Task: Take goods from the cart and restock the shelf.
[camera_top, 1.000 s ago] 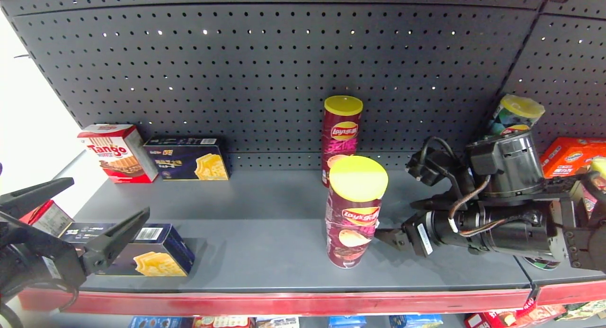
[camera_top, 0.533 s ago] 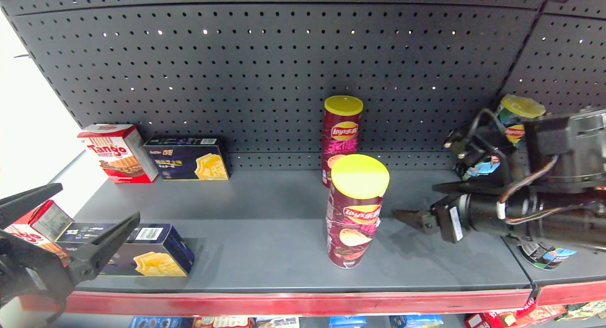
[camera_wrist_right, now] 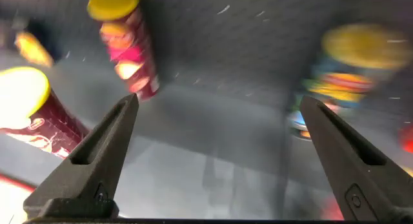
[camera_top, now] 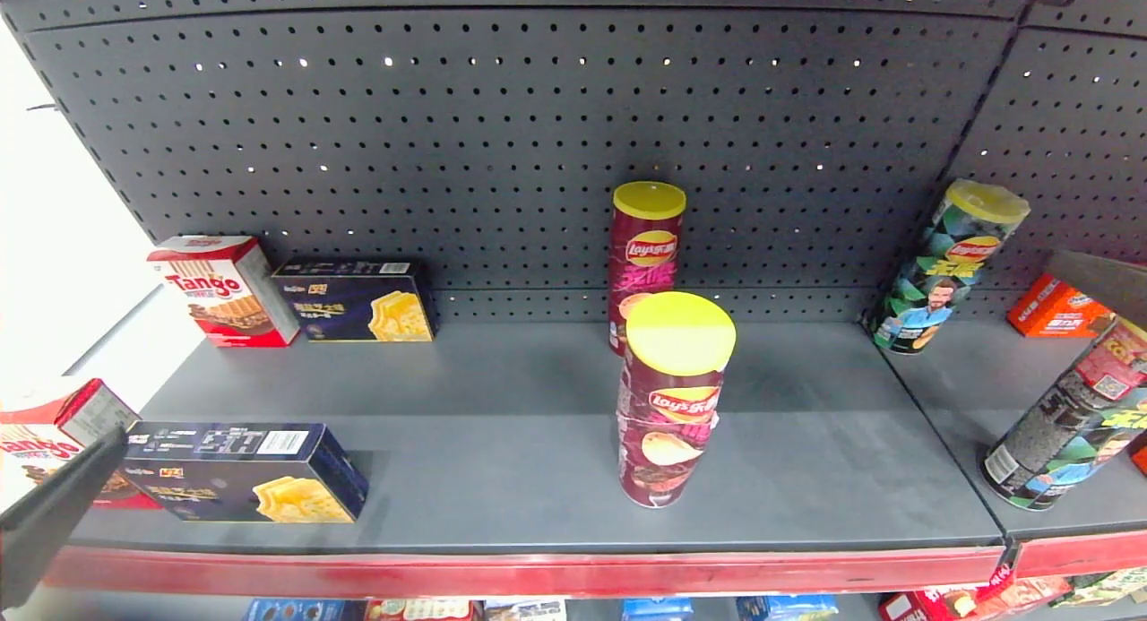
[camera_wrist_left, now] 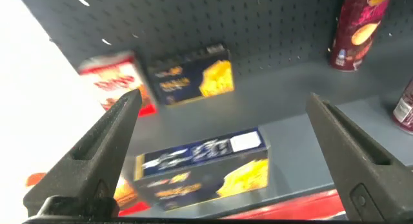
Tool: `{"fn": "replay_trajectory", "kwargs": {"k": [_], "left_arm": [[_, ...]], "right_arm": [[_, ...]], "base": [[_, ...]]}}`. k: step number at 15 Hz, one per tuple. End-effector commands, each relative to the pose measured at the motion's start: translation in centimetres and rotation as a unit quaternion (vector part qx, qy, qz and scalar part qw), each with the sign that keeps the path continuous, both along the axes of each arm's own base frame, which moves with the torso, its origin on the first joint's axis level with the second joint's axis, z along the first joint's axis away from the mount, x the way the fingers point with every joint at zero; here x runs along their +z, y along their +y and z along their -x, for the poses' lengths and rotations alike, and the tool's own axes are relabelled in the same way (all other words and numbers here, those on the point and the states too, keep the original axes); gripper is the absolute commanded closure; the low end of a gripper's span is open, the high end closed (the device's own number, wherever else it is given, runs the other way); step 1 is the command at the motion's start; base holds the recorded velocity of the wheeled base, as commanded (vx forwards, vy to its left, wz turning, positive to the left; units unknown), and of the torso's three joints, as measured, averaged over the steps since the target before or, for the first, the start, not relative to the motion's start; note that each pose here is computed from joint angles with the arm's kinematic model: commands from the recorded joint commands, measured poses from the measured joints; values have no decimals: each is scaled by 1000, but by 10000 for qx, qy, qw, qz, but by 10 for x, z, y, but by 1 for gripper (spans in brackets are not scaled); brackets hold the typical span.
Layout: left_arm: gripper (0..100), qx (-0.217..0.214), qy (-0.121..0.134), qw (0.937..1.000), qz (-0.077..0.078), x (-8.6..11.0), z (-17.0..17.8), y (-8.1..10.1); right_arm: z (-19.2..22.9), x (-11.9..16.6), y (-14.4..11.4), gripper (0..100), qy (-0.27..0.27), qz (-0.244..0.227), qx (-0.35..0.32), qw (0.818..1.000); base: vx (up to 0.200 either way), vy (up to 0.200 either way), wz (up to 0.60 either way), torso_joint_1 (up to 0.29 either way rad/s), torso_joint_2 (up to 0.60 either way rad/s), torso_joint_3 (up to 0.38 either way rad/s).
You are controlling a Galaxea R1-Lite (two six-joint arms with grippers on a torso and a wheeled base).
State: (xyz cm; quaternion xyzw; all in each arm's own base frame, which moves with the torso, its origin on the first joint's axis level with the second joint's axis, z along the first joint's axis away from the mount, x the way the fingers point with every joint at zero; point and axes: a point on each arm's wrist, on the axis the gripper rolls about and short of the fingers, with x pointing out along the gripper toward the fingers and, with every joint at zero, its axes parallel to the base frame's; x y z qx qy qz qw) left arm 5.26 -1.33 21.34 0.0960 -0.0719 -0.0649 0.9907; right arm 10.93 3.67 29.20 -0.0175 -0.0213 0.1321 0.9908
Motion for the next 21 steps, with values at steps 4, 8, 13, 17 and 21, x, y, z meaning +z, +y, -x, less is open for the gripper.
{"fn": "replay_trajectory", "kwargs": {"k": [4, 8, 13, 17, 21], "left_arm": [[0, 708, 332, 9965, -297, -73, 86, 27], [0, 741, 409, 9960, -275, -92, 82, 26], [0, 751, 70, 9970, -198, -117, 69, 23], [0, 656, 428, 9965, -281, -125, 68, 22], [0, -1053, 788, 9905, -402, -130, 69, 14]], "right_arm": [[93, -85, -35, 0, -323, -119, -729, 9967], [116, -162, -40, 0, 20, -104, -1170, 9931], [124, -207, -40, 0, 362, -254, -1072, 9933], [124, -214, -39, 0, 694, -30, -909, 9934], [124, -214, -39, 0, 701, -28, -917, 9933]], "base": [[0, 0, 0, 0, 0, 0], [0, 0, 0, 0, 0, 0], [0, 0, 0, 0, 0, 0], [0, 0, 0, 0, 0, 0], [0, 0, 0, 0, 0, 0]]}}
